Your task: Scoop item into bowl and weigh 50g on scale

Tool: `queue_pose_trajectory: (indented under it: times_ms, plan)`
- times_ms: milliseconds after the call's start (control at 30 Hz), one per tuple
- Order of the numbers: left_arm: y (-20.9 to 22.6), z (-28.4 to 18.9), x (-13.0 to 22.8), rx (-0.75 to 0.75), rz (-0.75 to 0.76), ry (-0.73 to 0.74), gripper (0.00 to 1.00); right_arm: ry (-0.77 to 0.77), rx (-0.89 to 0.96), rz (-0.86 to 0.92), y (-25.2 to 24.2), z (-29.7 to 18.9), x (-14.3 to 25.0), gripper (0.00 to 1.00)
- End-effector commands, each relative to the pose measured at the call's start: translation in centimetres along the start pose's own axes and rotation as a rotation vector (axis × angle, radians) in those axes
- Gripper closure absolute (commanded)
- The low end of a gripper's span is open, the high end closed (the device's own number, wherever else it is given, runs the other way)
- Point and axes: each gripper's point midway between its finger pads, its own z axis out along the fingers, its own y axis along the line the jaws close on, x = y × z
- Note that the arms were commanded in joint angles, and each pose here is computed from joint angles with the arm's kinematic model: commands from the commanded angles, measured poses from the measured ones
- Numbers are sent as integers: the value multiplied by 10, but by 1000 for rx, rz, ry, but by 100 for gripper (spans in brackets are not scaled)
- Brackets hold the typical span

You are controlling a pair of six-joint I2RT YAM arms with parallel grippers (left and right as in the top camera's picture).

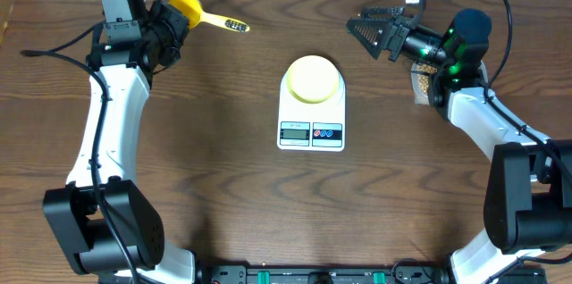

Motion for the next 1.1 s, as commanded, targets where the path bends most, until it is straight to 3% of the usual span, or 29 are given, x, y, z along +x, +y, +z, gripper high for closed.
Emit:
queue_pose_trajectory:
  times_ms: [0,1067]
  plan:
    - [-10,-12,-7,25,-2,-29,93,8,-23,-20,5,5,-4,1]
    - [-14,-11,-1,30,8,-18,92,-17,1,-109,2,7,-8,1]
